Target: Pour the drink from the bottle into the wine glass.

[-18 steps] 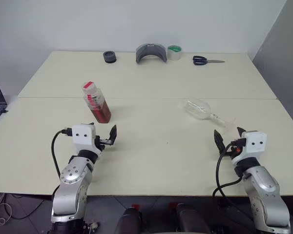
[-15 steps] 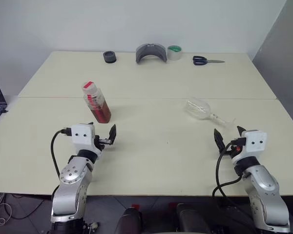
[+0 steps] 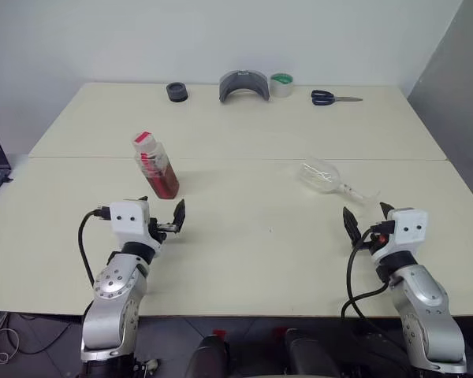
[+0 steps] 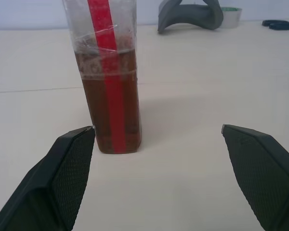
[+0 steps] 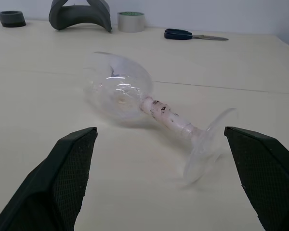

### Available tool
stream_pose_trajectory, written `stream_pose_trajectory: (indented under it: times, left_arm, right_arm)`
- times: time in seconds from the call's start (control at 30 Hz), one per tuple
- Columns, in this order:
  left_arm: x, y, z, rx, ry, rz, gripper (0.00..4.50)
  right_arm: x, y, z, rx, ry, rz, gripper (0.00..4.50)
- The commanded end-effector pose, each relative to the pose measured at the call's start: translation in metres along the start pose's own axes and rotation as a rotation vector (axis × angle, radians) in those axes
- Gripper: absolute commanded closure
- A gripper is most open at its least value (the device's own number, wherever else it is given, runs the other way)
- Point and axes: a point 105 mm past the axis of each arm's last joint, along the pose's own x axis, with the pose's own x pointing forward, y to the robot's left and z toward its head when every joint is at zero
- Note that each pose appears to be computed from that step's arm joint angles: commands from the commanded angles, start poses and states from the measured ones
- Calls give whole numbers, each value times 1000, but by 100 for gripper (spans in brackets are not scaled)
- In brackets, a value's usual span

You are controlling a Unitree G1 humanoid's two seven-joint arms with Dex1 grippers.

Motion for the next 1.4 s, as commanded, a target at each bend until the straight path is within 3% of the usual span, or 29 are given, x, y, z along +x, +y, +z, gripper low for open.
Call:
stream_pose_trajectory:
  times: [0.03,0.2,0.4,0.57,1.0,1.4]
  left_arm:
    - [-3,2,19,-7,-78,6,1]
    - [-3,6,19,-3,-76,21,1]
    - [5,5,28,2,-86,23,1]
    - [9,8,30,-21,-87,42,1]
    - [14,18,31,-14,-96,63,1]
    - [47,28,39,28,-72,21,1]
  right_arm:
    - [1,11,22,-22,-68,78,0]
    - [2,35,35,-49,-94,270,0]
    - [-2,71,67,-62,-97,634,0]
    - [-9,82,72,-53,-36,788,0]
    - [-7,75,59,-107,-23,766,0]
    - [1,76,58,-109,-42,773,0]
